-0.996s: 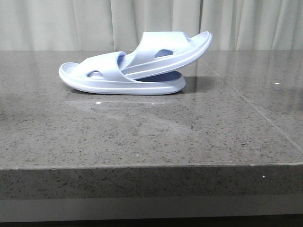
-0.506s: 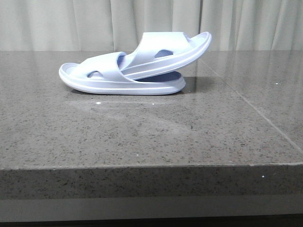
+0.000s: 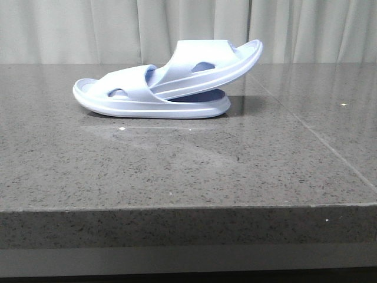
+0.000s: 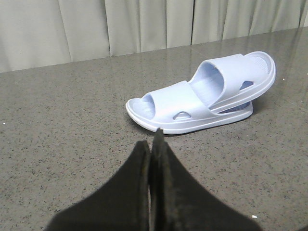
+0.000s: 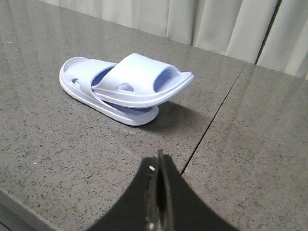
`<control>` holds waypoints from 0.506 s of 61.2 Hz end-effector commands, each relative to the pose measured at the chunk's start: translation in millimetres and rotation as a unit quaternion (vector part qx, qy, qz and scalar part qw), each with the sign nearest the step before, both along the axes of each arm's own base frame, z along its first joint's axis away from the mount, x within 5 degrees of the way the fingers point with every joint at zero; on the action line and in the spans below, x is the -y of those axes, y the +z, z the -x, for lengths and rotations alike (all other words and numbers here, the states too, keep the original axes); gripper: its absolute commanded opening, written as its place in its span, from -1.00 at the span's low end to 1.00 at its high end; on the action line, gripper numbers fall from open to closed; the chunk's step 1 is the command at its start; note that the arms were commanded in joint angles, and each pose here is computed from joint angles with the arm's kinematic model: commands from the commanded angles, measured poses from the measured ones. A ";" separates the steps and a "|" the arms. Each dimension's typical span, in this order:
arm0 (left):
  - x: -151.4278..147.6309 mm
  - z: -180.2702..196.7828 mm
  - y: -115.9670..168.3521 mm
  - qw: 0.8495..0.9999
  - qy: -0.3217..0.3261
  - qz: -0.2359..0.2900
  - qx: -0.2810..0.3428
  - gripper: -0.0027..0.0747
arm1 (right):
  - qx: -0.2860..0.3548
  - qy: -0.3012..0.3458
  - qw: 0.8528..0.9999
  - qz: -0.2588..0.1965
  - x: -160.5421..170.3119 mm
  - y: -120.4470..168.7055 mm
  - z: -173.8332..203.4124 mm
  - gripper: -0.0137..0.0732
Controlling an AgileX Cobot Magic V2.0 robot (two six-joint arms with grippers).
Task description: Insert blue slippers together front up
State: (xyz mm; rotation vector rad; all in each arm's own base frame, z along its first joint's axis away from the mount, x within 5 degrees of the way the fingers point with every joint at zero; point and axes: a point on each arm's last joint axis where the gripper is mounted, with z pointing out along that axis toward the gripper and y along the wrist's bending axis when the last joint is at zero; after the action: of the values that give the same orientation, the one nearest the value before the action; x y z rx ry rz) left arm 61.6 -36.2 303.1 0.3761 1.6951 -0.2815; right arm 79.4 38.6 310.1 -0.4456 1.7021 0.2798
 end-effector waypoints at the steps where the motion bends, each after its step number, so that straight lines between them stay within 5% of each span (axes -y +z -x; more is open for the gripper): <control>1: -1.9 -1.3 12.5 0.999 0.014 0.025 0.028 -0.98 | 0.039 -0.023 0.999 -0.021 3.4 14.1 -1.8 -0.95; 31: -1.5 -1.1 12.1 0.999 0.012 0.025 0.026 -0.98 | 0.029 -0.013 0.999 -0.018 1.9 12.3 -0.9 -0.95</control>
State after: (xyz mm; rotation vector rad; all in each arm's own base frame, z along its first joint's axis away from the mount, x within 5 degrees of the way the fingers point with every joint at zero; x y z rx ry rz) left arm 61.6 -36.3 303.2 0.3757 1.6949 -0.2822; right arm 79.3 38.6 310.3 -0.4429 1.6999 0.2810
